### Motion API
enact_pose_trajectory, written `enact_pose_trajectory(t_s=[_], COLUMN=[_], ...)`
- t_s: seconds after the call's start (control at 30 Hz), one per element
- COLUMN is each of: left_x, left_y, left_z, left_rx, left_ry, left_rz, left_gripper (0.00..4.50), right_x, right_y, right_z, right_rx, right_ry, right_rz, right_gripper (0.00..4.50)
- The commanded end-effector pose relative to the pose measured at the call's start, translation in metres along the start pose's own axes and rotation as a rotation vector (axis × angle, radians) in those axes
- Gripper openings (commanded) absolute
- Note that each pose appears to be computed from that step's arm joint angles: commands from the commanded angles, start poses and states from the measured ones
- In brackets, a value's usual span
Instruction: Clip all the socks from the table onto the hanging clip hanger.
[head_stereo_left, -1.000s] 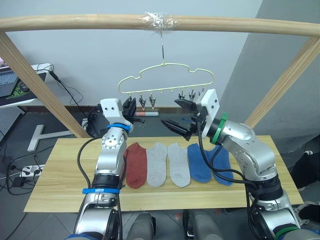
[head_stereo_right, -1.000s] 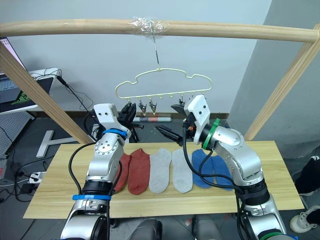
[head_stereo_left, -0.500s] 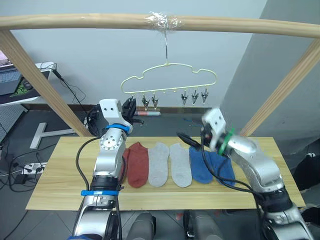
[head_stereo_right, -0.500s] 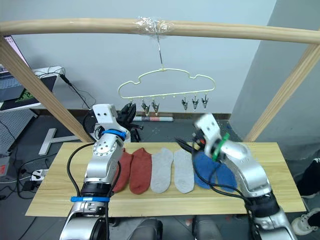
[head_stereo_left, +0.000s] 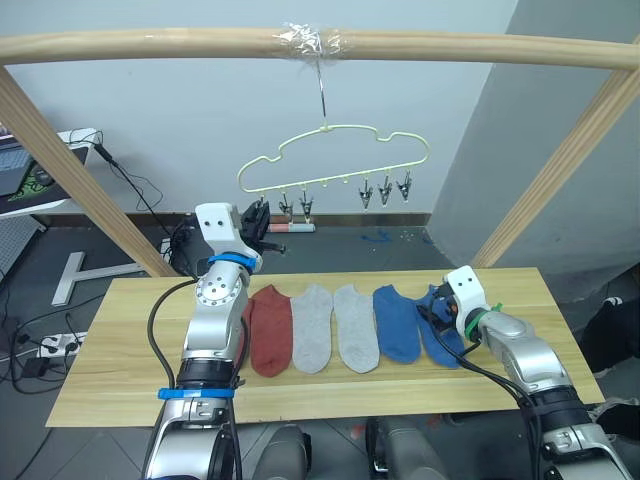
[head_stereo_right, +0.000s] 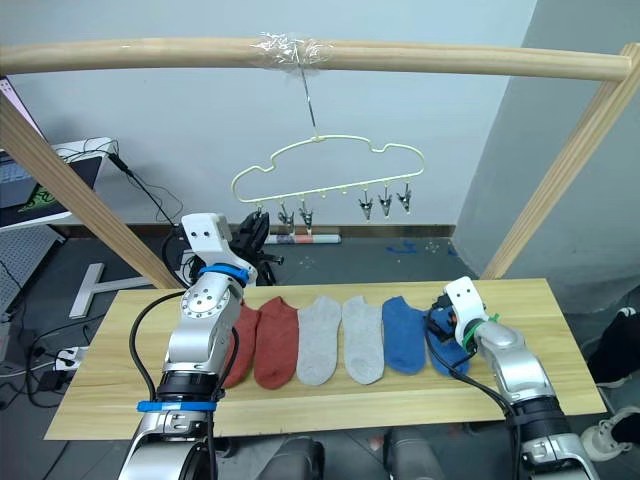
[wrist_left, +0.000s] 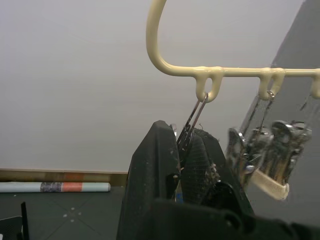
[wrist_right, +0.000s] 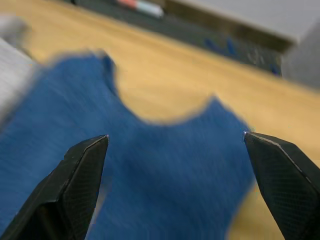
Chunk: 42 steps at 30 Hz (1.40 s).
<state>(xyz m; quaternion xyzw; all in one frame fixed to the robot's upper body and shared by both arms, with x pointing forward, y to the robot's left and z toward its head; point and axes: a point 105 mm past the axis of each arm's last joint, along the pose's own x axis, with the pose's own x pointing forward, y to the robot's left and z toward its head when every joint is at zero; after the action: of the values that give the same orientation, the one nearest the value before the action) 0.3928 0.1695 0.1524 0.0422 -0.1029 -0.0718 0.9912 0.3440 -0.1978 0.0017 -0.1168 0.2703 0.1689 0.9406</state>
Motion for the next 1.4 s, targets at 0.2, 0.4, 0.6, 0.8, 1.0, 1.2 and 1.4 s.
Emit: enact_pose_trajectory(t_s=[0.2,0.4,0.6,0.8,1.0,1.2,1.4], left_x=[0.0,-0.001,-0.002,-0.001,-0.001,-0.001,-0.002], left_y=[0.004,0.003,0.006,0.007,0.007,0.007,0.007], left_z=[0.011,0.012,0.012,0.012,0.012,0.008,0.006], left_rx=[0.006,0.004,0.006,0.009,0.008,-0.099,-0.381], left_ry=[-0.037,-0.041,-0.039,-0.04,-0.039,-0.005,0.075], left_rz=[0.005,0.008,0.016,0.023,0.023,0.007,-0.029], left_gripper=[0.2,0.2,0.2,0.2,0.2,0.2,0.2], right_x=[0.004,0.01,0.011,0.009,0.005,-0.014,-0.029], right_y=[-0.001,0.0,0.0,0.001,0.003,0.002,0.041], right_z=[-0.004,-0.026,-0.037,-0.046,-0.051,-0.009,0.04], right_rx=[0.002,0.075,0.144,0.119,0.059,-0.42,-0.711], right_ry=[0.016,0.084,0.121,0.139,0.143,-0.025,-0.215], right_rz=[0.017,0.021,0.034,0.049,0.064,0.157,0.292], right_gripper=[4.5,4.5,4.13,2.32,0.35,0.01,0.01])
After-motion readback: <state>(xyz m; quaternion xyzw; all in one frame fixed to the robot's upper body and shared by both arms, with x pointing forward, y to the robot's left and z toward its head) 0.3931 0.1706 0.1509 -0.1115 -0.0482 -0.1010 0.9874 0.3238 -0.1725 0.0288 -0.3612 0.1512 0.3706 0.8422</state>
